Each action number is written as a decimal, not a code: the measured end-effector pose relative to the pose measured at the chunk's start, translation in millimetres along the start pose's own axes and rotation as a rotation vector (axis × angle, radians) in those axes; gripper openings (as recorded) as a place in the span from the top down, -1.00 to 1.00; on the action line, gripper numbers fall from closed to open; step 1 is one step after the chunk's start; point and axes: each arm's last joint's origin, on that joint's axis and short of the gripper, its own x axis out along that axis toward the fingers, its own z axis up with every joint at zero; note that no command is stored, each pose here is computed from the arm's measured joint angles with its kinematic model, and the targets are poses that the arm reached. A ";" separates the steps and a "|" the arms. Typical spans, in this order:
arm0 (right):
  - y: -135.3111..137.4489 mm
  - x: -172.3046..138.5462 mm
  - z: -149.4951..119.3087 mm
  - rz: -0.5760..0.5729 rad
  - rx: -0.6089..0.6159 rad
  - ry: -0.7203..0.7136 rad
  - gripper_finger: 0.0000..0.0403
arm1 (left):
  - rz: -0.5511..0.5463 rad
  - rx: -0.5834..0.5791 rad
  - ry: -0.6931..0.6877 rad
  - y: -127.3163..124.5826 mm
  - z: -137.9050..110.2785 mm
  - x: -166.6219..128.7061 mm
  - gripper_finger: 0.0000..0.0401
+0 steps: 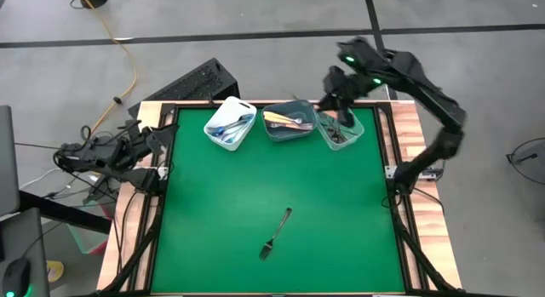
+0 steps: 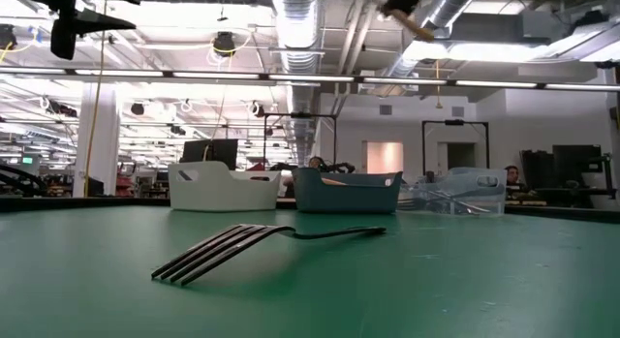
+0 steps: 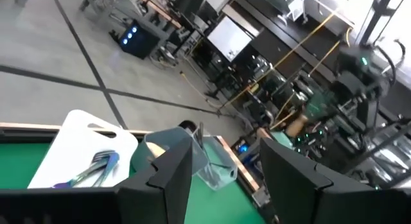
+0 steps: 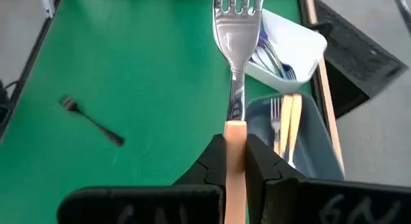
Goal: Sort silverware by color (type)
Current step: Put the yellow fork into the blue bin
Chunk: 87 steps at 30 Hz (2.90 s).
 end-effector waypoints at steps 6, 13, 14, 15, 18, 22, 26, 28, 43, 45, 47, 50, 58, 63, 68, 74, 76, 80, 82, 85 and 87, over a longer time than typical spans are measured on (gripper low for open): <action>29.2 -14.8 -38.9 -0.171 0.066 -0.148 0.86 | -0.013 -0.002 -0.023 -3.3 2.6 0.4 0.18; 29.4 42.6 -90.9 -0.268 0.139 -0.280 0.86 | -0.036 -0.016 -0.007 -4.3 2.5 0.4 0.18; 26.0 53.8 -94.9 -0.273 0.145 -0.303 0.86 | -0.036 -0.016 -0.008 -4.3 2.5 0.4 0.18; 22.4 64.2 -98.0 -0.276 0.145 -0.321 0.86 | -0.033 -0.016 -0.011 -4.2 2.6 0.4 0.18; 8.8 92.4 -99.9 -0.275 0.133 -0.335 0.86 | -0.017 -0.014 -0.023 -3.6 2.8 0.4 0.18; -14.0 128.0 -99.6 -0.212 0.117 -0.286 0.86 | 0.021 0.001 -0.012 -3.8 -2.1 3.7 0.18; -36.0 148.2 -88.7 -0.135 0.086 -0.294 0.86 | 0.074 0.021 -0.010 -5.1 -7.3 10.1 0.18; -44.0 155.6 -86.0 -0.109 0.068 -0.280 0.86 | 0.098 0.046 -0.009 -5.7 -9.1 13.9 0.18; -62.8 163.8 -76.9 -0.096 0.027 -0.250 0.85 | 0.070 0.490 0.115 -10.2 -11.6 89.3 0.18; -64.2 168.9 -78.4 -0.093 0.012 -0.241 0.85 | 0.063 0.542 0.121 -6.4 -8.8 91.0 0.18; -66.2 177.2 -82.2 -0.085 0.021 -0.217 0.85 | 0.076 0.585 0.109 -3.5 -5.6 89.6 0.18; -67.6 194.5 -87.9 -0.066 0.018 -0.181 0.84 | 0.088 0.656 0.051 -2.3 2.6 75.6 0.18; -71.9 207.4 -90.2 -0.054 0.040 -0.126 0.84 | 0.032 0.634 -0.041 20.4 -16.0 63.9 0.18; -75.7 200.7 -86.8 -0.090 -0.012 -0.085 0.84 | -0.021 0.583 -0.139 34.4 -30.5 65.0 0.18; -77.3 199.0 -90.1 -0.145 -0.065 -0.017 0.84 | -0.025 0.579 -0.137 42.3 -38.8 65.1 0.18; -76.5 199.0 -93.7 -0.138 -0.101 0.021 0.84 | -0.031 0.545 -0.164 52.4 -48.4 64.2 0.18; -78.7 203.5 -95.4 -0.150 -0.121 0.033 0.84 | -0.045 0.526 -0.188 52.3 -48.0 63.2 0.18; -81.7 219.4 -105.2 -0.135 -0.115 0.087 0.84 | -0.044 0.517 -0.183 53.1 -48.9 63.3 0.18; -81.9 227.3 -105.8 -0.134 -0.118 0.097 0.84 | -0.044 0.513 -0.182 53.3 -49.1 63.3 0.18; -83.5 230.7 -104.5 -0.123 -0.113 0.107 0.84 | -0.042 0.508 -0.186 53.2 -48.8 63.3 0.18; -84.3 232.6 -105.2 -0.111 -0.129 0.123 0.84 | -0.035 0.508 -0.185 53.6 -49.0 63.4 0.18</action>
